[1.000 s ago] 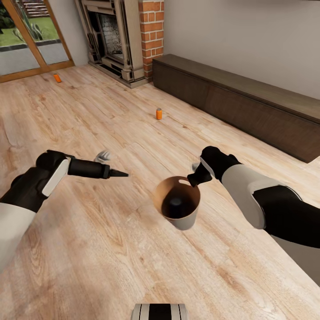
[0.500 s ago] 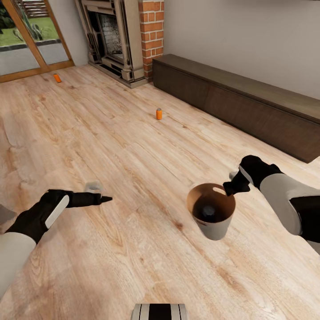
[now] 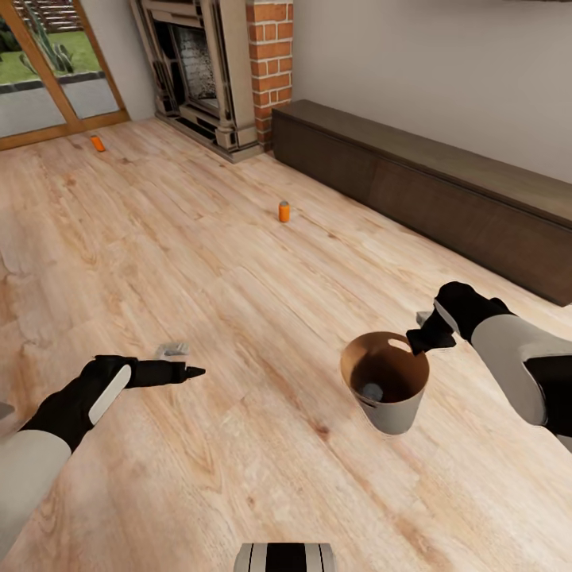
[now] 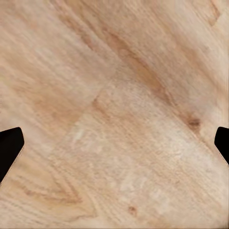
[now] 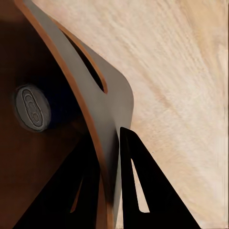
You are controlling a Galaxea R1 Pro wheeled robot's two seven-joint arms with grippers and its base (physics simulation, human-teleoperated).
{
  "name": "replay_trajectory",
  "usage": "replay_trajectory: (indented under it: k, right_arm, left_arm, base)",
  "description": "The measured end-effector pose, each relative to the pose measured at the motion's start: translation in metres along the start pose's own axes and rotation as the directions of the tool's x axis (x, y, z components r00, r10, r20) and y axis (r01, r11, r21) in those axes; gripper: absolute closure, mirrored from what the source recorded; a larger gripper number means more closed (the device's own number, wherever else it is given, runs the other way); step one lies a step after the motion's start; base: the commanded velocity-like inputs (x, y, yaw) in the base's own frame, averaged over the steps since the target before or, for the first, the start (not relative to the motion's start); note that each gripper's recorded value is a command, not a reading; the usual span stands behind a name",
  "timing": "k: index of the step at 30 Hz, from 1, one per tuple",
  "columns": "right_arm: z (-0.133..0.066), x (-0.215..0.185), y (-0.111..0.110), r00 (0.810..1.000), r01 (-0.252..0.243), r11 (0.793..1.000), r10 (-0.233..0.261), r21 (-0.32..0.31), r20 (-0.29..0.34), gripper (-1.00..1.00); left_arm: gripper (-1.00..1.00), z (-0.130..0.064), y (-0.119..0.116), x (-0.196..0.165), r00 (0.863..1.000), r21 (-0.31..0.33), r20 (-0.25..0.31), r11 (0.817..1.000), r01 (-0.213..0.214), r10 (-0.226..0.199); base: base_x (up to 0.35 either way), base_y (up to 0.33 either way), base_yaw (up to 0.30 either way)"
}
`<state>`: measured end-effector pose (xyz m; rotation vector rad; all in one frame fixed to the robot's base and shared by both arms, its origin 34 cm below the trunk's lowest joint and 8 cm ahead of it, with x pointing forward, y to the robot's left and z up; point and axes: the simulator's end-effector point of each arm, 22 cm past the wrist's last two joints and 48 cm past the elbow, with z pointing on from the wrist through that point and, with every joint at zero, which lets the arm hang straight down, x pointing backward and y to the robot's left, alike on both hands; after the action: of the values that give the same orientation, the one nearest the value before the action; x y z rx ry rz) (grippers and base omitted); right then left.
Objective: Put the three can of soda from the living room inside the tash can in the kitchen.
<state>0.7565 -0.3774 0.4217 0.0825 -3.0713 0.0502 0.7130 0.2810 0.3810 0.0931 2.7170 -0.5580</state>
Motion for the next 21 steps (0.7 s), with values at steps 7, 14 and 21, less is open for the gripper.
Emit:
replay_trajectory:
  k: [7,14,21]
  right_arm:
    - [0.004,0.004,0.005,1.0,-0.022,0.999,0.022,-0.031,-0.005,1.0]
    - [0.027,0.021,0.003,1.0,0.016,1.0,-0.016,-0.002,-0.016,1.0]
    - [0.042,0.033,0.017,1.0,0.002,0.999,-0.003,-0.046,-0.025,1.0]
  left_arm:
    - [-1.0,0.012,-0.003,0.017,0.998,0.015,-0.03,0.999,0.048,-0.048]
    - [-1.0,0.014,0.0,0.03,0.995,0.006,-0.074,0.997,0.074,-0.073]
    - [-1.0,0.018,0.012,0.05,0.988,-0.017,-0.112,0.994,0.109,-0.11]
  base:
    - [0.328,0.0,0.0]
    - [0.328,0.0,0.0]
    - [0.328,0.0,0.0]
